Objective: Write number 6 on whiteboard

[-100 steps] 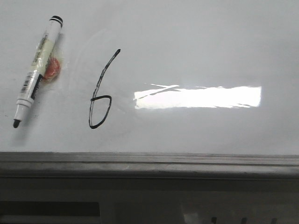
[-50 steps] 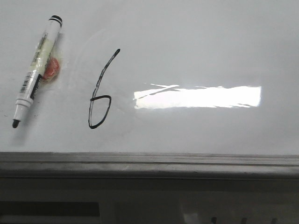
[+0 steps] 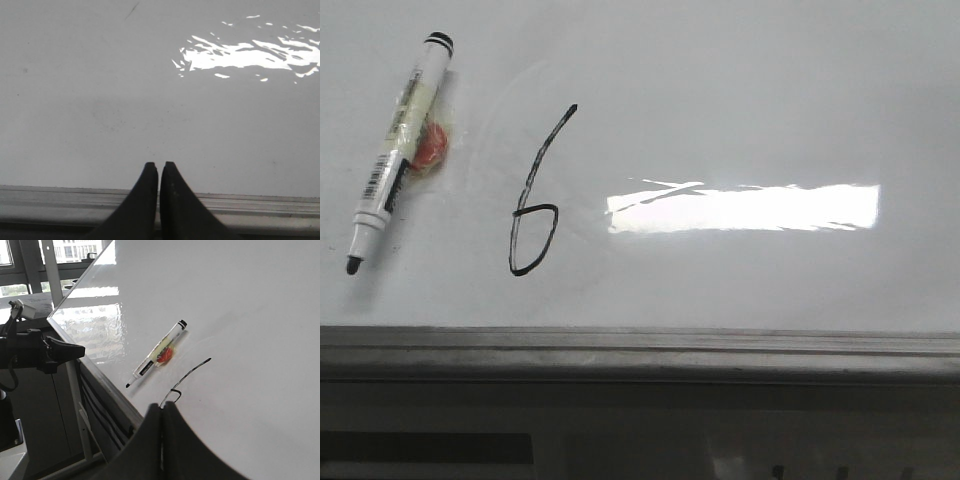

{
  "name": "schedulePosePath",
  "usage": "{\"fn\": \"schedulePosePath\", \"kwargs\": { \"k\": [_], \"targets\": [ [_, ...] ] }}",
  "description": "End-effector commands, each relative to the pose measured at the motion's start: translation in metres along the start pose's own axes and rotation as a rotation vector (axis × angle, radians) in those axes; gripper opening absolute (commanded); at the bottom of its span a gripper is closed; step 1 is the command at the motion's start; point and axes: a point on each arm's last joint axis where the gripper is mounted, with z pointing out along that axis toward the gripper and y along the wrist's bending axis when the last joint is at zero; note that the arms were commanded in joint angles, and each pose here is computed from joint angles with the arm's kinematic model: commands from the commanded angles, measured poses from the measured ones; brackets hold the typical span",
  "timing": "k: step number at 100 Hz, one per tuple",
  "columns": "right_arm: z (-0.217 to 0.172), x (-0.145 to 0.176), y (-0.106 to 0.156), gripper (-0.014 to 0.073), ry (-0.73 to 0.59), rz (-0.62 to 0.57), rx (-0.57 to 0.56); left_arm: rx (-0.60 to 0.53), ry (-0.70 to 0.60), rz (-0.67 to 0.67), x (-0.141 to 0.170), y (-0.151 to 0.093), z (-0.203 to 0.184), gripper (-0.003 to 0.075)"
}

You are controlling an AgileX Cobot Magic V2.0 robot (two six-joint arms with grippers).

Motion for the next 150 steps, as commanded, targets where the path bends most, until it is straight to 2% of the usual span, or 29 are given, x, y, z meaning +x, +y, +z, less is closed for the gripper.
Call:
{"fn": "schedulePosePath", "kwargs": {
  "k": [1, 54, 73, 97, 119, 150],
  "targets": [
    [0.000, -0.015, -0.003, -0.0064, -0.093, -0.014, 0.030, 0.005, -0.071, -0.020, 0.000, 0.000, 0.000, -0.0020],
    [0.000, -0.012, -0.004, -0.0064, -0.105, -0.014, 0.043, 0.006, -0.076, -0.020, 0.000, 0.000, 0.000, -0.0020],
    [0.001, 0.000, -0.015, -0.0064, -0.155, -0.024, 0.186, 0.006, -0.076, -0.020, 0.000, 0.000, 0.000, -0.0020],
    [-0.004, 0.037, -0.033, -0.0064, -0.136, -0.042, 0.416, 0.006, -0.076, -0.020, 0.000, 0.000, 0.000, -0.0020],
    [-0.012, 0.070, -0.043, -0.0064, -0.048, -0.053, 0.583, 0.006, -0.076, -0.020, 0.000, 0.000, 0.000, -0.0020],
    [-0.026, 0.078, -0.050, -0.0064, 0.036, -0.059, 0.762, 0.006, -0.076, -0.020, 0.000, 0.000, 0.000, -0.0020]
  ]
}}
